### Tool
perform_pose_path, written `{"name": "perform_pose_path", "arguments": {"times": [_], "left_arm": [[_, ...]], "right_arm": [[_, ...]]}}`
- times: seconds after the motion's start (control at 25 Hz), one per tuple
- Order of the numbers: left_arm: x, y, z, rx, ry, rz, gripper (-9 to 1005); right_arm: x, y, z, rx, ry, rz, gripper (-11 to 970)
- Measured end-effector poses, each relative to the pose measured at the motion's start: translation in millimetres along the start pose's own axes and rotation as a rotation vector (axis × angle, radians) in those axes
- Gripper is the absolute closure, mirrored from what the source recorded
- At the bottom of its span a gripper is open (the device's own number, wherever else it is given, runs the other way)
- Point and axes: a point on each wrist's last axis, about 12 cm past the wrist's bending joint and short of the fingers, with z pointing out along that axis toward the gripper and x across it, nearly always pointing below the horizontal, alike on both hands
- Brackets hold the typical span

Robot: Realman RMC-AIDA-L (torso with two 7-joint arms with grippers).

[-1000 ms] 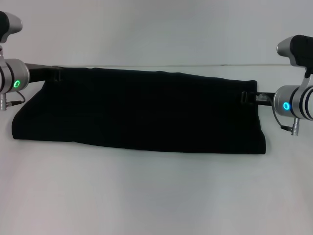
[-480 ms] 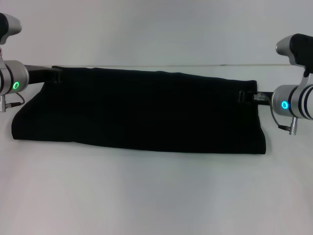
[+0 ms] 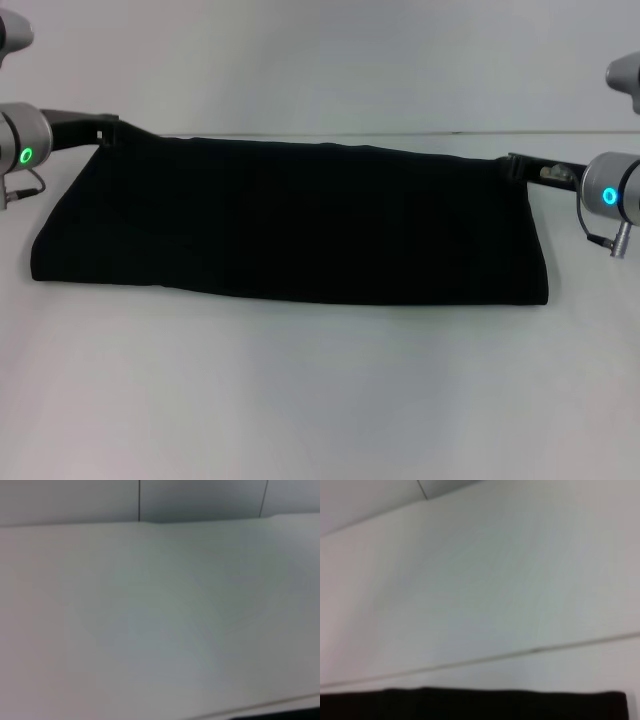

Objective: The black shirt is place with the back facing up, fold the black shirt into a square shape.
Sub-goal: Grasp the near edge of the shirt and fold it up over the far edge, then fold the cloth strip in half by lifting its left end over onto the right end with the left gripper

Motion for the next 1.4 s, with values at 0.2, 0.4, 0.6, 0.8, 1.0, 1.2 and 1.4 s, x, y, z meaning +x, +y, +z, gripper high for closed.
{"name": "perform_pose_path", "arguments": {"times": [0.2,0.4,0.6,0.8,1.0,1.2,1.4], "left_arm": [[-12.4,0.8,0.5,-0.014,-0.048,0.016,997],[-22.7,2.1,1.0,-0.039,-0.071,0.034,996],[-32.1,-0.4,3.2,-0.070,-0.086,0.083,993],[-34.1,-9.4,7.4,-0.075,-0.096,0.104,989],[-31.2,-11.8,9.4,-0.080,-0.094,0.096,984],[-30.1,-12.0,11.3,-0.131,-0.115,0.066,980],[-27.1,-7.2,10.7,-0.189,-0.127,0.047,976]], "right_arm": [[-12.6,2.2,0.3,-0.003,-0.035,-0.011,950],[-25.4,4.1,0.5,0.004,-0.060,-0.028,949],[-31.1,3.8,0.6,0.015,-0.071,-0.035,949],[-30.6,4.3,1.6,0.022,-0.071,-0.035,950],[-28.1,5.5,2.7,0.025,-0.068,-0.034,950],[-26.3,7.0,3.0,0.016,-0.063,-0.027,950],[-26.6,2.1,1.1,0.035,-0.080,-0.013,904]]}}
